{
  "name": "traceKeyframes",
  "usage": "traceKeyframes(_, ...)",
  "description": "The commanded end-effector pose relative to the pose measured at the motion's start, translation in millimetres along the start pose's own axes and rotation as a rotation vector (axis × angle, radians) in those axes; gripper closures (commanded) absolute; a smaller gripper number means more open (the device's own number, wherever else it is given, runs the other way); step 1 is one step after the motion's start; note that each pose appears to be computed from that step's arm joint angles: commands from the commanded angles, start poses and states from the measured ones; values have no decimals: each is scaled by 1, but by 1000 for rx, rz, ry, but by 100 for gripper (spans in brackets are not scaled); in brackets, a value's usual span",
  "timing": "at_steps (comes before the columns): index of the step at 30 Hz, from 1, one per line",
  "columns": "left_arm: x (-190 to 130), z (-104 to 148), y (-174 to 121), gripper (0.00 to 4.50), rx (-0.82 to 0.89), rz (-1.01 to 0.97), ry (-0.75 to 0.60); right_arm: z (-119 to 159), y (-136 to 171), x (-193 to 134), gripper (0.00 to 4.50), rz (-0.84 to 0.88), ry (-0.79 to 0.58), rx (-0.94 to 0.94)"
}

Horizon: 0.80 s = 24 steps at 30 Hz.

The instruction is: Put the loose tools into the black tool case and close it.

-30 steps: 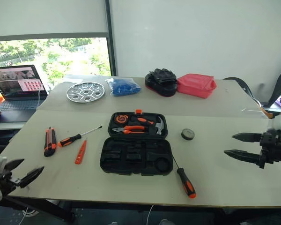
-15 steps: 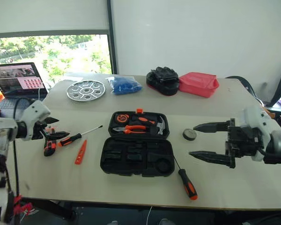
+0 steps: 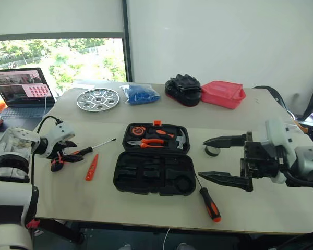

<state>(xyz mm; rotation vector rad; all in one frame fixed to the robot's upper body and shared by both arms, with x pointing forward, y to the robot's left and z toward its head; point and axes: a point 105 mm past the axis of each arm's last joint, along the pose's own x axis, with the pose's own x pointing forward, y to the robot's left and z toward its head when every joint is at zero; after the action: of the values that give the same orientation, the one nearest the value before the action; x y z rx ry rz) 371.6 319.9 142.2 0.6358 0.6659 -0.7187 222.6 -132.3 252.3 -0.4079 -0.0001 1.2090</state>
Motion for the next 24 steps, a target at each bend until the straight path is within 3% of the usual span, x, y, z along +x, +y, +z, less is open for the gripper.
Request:
traceKeyframes(1, -1, 5, 7, 220, 30, 43, 25, 8, 1, -3, 0, -11, -30, -19)
traceKeyframes(6, 6, -3, 2, 362, 22, 18, 82, 11, 2, -4, 0, -15, -40, -18)
traceKeyframes(12, 3, 6, 7, 364, -3, 40, 42, 8, 3, -5, 0, -16, -30, -10)
traceKeyframes(14, -4, 21, 14, 364, -4, 75, -28, 5, 3, -6, 0, -22, -21, -5)
traceKeyframes(19, -27, 77, 27, 364, 40, 98, -213, 0, 5, -9, 0, -32, -5, 9)
traceKeyframes(24, -31, 135, -7, 364, 237, -152, -318, -5, 9, -9, 0, -25, 13, 26)
